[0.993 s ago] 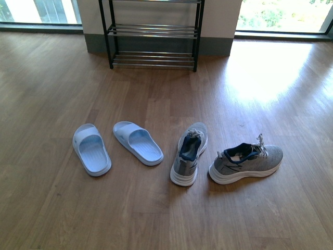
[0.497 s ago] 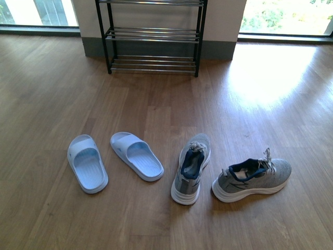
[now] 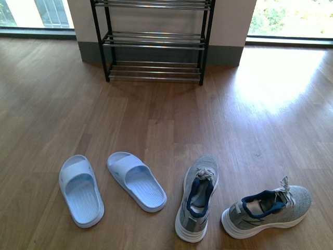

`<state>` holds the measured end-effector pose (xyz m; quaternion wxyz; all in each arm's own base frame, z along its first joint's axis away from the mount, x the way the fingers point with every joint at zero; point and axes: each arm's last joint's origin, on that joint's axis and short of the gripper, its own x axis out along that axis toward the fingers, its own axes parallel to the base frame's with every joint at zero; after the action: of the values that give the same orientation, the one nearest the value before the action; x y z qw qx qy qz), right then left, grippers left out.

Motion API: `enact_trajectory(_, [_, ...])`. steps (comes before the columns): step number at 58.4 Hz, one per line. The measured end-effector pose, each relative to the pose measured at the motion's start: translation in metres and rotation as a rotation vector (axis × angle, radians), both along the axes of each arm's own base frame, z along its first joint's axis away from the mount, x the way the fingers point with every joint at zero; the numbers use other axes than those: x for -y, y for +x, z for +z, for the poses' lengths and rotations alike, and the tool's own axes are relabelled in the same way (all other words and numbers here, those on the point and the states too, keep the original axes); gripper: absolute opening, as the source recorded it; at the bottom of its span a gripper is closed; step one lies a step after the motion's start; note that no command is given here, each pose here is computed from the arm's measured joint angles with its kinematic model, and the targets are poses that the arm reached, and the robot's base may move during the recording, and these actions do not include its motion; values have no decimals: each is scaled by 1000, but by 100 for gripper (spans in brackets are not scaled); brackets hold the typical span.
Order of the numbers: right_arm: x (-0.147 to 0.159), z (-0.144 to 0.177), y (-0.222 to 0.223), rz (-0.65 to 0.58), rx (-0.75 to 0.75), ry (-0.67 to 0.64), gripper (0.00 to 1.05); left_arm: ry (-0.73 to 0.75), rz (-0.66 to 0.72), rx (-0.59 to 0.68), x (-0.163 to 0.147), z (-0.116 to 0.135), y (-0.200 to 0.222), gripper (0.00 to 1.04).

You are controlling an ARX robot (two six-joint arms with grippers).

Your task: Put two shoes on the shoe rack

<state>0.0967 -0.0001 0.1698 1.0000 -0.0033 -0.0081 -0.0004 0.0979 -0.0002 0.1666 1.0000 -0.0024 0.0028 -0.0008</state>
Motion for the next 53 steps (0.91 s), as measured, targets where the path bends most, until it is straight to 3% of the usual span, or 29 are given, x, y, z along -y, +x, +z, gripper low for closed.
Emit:
enact_trajectory(8, [0, 0, 0, -11, -1, 5, 96, 0, 0, 0, 0, 0, 0, 95])
enact_trajectory(13, [1, 1, 5, -193, -15, 68, 96, 0, 0, 0, 0, 0, 0, 95])
enact_trajectory(17, [2, 3, 12, -234, -66, 91, 96, 0, 0, 0, 0, 0, 0, 95])
enact_trajectory(31, [22, 13, 92, -325, -284, 212, 96, 0, 0, 0, 0, 0, 0, 95])
enact_trajectory(44, [38, -42, 173, -410, -593, 229, 96, 0, 0, 0, 0, 0, 0, 95])
enact_trajectory(53, [49, -109, 218, -442, -830, 253, 96, 0, 0, 0, 0, 0, 0, 95])
